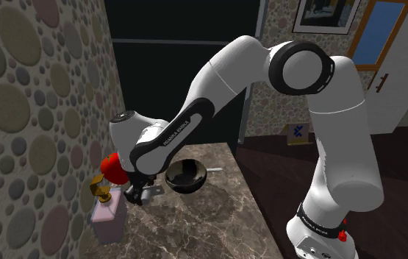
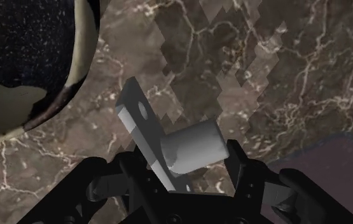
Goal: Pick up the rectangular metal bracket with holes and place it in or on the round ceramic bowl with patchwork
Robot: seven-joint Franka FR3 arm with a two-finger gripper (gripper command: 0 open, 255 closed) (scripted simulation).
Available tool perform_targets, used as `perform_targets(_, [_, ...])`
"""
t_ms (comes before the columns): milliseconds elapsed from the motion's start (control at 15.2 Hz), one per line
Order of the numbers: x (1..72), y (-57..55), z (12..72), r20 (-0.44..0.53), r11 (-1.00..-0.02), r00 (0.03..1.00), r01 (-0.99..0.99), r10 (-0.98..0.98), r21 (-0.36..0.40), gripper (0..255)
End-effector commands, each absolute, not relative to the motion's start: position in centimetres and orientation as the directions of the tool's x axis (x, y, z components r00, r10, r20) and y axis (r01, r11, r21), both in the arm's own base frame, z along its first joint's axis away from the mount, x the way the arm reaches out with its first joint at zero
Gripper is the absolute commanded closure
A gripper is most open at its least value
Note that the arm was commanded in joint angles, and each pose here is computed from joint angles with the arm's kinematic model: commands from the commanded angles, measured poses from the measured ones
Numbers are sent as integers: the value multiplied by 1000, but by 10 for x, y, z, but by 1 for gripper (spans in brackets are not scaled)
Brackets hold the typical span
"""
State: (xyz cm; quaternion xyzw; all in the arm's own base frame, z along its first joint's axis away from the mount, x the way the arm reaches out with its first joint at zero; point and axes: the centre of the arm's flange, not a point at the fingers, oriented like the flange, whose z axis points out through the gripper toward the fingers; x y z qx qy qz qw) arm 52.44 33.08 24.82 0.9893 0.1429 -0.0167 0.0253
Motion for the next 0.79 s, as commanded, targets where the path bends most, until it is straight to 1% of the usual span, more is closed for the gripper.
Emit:
perform_targets(0, [525, 331, 259, -40, -958, 959, 283, 282, 45, 255])
perform_targets(726, [525, 331, 317, -40, -958, 959, 283, 282, 45, 255])
